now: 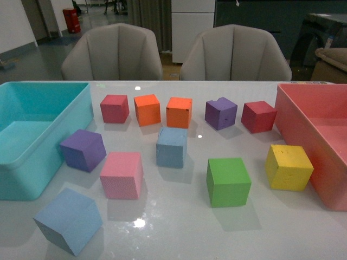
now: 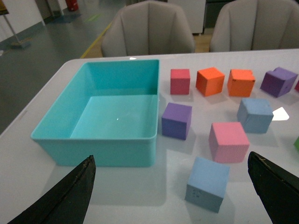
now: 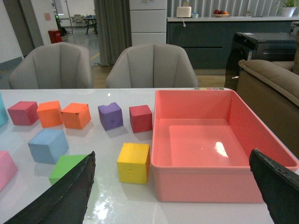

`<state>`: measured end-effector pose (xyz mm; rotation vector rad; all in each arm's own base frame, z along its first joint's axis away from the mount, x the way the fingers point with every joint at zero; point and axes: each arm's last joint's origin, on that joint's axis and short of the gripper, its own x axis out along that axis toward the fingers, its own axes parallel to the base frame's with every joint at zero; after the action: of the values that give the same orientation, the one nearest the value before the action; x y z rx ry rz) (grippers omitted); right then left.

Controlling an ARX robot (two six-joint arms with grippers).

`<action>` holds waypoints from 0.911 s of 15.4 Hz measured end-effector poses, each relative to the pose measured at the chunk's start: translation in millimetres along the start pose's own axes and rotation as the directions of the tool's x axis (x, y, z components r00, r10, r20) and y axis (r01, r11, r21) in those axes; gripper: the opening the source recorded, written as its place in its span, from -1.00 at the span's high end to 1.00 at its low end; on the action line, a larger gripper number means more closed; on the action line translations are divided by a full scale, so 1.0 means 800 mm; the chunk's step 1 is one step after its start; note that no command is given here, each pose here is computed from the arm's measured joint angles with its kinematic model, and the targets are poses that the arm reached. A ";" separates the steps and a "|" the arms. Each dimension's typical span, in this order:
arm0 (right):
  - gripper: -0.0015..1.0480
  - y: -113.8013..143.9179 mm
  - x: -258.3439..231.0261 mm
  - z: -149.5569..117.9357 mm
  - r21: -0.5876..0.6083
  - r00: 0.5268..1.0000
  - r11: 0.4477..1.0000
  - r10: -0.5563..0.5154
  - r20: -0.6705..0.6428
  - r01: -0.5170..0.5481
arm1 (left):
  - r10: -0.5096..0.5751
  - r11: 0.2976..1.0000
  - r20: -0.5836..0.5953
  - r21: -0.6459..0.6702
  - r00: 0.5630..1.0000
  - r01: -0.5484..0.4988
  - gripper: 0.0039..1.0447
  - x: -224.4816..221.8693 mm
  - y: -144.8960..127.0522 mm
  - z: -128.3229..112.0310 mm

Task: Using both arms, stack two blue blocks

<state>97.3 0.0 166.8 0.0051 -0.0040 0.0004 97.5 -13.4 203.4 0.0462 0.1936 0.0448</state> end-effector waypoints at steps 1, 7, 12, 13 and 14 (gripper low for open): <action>-0.87 0.000 0.000 0.000 0.000 1.000 1.000 0.000 0.000 0.000 | -0.014 1.000 0.015 -0.007 1.000 0.014 -0.88 0.005 0.000 0.004; -0.87 0.000 0.000 0.000 0.000 1.000 1.000 0.000 0.000 0.000 | -0.289 0.957 -0.089 -0.011 0.953 0.289 -0.88 0.127 -0.030 0.025; -0.87 0.000 0.000 0.000 0.000 1.000 1.000 0.000 0.000 0.000 | -0.401 0.904 -0.330 0.007 0.855 0.427 -0.88 0.193 -0.051 -0.038; -0.87 0.000 0.000 0.000 0.000 1.000 1.000 0.000 0.000 0.000 | -0.410 0.898 -0.358 0.003 0.839 0.440 -0.88 0.205 -0.052 -0.049; -0.88 0.000 0.000 0.000 0.000 1.000 1.000 0.000 0.000 0.000 | -0.419 0.892 -0.384 -0.005 0.823 0.451 -0.88 0.214 -0.053 -0.060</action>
<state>97.3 0.0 166.8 0.0051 -0.0040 0.0004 257.8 -45.2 121.9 0.0784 0.5893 -0.4196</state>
